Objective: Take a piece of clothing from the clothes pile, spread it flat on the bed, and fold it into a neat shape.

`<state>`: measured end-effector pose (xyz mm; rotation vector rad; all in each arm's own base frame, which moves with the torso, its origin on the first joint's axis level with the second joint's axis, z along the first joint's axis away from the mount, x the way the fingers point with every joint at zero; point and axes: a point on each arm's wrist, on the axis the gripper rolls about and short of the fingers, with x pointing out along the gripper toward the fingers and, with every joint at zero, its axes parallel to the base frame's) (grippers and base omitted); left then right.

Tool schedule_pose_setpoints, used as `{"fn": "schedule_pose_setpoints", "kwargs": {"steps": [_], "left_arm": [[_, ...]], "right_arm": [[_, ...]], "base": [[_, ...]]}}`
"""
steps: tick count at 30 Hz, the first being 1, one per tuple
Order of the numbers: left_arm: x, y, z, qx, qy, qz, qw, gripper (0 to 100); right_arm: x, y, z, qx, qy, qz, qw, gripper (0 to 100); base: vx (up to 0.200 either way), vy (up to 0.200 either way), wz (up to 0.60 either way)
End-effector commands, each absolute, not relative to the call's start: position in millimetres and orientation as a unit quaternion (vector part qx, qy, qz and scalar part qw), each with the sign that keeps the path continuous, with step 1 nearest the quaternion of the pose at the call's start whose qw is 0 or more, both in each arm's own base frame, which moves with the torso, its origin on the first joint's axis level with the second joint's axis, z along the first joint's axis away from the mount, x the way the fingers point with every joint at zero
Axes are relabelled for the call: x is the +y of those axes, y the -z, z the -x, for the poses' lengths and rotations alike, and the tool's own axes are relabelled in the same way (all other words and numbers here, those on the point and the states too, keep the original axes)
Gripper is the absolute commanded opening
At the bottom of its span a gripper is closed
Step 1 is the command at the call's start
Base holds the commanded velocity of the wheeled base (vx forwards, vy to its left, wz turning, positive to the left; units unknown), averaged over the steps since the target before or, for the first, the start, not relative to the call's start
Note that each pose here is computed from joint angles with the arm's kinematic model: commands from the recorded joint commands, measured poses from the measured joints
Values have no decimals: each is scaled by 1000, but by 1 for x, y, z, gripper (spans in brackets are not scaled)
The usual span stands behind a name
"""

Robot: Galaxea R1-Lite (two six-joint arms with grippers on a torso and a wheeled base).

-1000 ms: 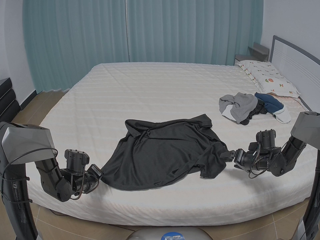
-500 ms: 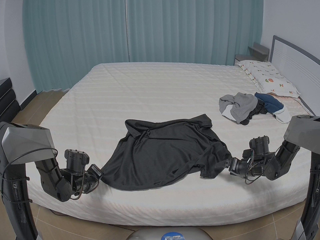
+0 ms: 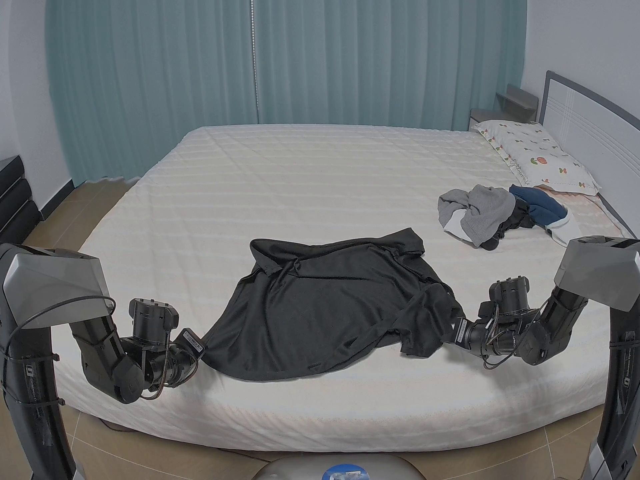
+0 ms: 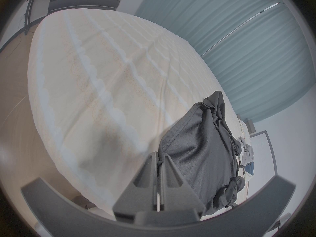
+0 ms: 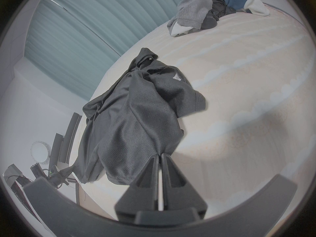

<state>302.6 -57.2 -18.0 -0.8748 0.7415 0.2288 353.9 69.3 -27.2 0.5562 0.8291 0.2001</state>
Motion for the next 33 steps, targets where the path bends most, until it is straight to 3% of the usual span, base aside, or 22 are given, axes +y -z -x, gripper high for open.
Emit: {"fn": "schedule_pose_setpoints", "kwargs": {"steps": [1,8,23,33], "left_arm": [[-57,18,-303,350,-109,414,833,0],[-51,14,-292,361,-108,391,840,0],[-39,-4,-263,404,-102,295,859,0],[-37,-2,-252,446,-104,247,854,0]], "right_arm": [[67,10,-345,391,-99,-264,876,0],[58,-38,-320,423,-100,-218,874,0],[51,-81,-274,484,-127,-126,857,0],[54,-86,-242,573,-155,-39,804,0]], "base": [[0,0,0],[0,0,0],[0,0,0],[0,0,0]]}}
